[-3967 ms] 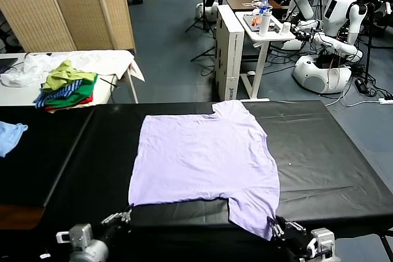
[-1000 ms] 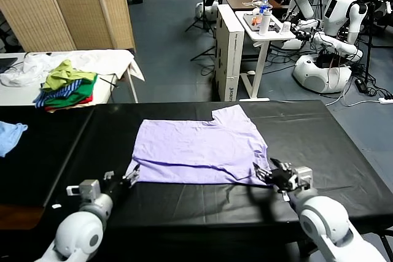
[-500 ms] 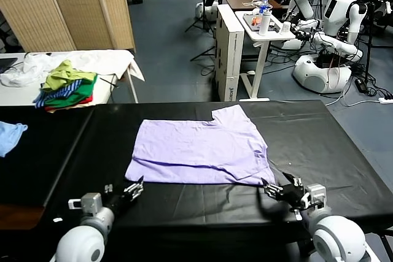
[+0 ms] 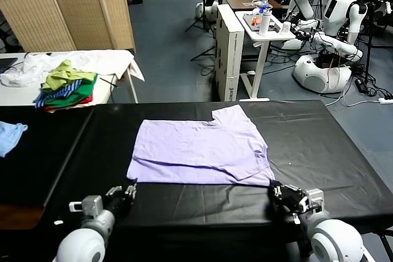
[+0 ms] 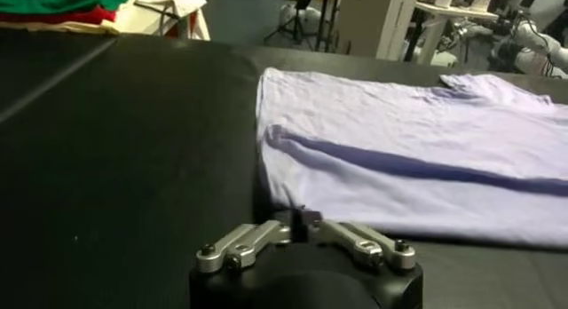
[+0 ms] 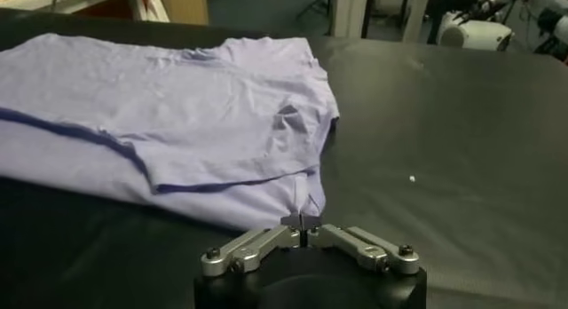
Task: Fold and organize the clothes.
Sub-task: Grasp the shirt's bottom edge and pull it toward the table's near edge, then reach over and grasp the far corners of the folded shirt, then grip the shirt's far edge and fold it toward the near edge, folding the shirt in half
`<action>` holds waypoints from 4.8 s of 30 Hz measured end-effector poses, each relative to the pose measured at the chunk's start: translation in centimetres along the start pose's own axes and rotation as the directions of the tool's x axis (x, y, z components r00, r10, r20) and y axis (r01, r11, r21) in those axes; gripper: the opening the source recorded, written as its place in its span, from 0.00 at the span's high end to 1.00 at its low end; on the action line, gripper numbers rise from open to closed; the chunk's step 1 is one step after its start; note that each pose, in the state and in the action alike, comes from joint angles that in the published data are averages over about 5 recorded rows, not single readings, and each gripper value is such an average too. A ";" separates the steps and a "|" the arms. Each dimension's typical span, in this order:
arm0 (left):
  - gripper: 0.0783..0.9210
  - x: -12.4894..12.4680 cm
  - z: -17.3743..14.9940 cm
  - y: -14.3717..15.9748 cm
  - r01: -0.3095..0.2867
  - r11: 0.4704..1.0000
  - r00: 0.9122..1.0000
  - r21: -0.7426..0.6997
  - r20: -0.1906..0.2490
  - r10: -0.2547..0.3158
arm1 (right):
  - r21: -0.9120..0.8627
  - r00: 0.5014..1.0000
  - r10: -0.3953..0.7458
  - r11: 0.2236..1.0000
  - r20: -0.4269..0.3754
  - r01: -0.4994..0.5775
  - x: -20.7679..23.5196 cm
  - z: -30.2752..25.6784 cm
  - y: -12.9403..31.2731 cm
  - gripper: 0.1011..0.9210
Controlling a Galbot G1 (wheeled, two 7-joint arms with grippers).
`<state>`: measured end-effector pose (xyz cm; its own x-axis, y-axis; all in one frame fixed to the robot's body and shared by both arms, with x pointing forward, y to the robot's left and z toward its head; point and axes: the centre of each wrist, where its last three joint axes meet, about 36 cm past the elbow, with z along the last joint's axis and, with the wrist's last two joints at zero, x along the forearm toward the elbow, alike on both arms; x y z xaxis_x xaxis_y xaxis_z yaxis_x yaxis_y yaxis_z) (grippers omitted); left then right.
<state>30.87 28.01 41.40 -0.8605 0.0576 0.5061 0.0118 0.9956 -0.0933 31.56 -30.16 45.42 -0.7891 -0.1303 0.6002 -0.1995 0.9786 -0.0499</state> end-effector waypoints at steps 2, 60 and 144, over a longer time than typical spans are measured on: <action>0.92 0.7 0.1 0.0 0.009 1.000 1.000 -0.007 -0.002 -0.009 | 0.009 1.000 0.000 1.000 -0.014 0.000 1.0 0.0 0.1 0.95; 0.02 -6.9 -13.0 6.0 -0.024 1.000 0.996 0.012 -0.088 0.025 | -0.040 0.998 -0.047 0.998 0.051 0.049 -16.6 -15.9 0.4 0.02; 0.92 -7.1 -13.5 5.3 -0.087 0.996 0.992 -0.001 -0.087 0.087 | -0.033 0.985 -0.127 0.991 0.121 0.132 -9.5 -13.7 -2.0 0.95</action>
<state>43.94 33.88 48.89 -0.8085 0.1503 0.5689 0.0876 0.9868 -0.1362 47.41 -28.72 50.75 -0.8217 -0.2716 0.5011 -0.2825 0.9576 0.0558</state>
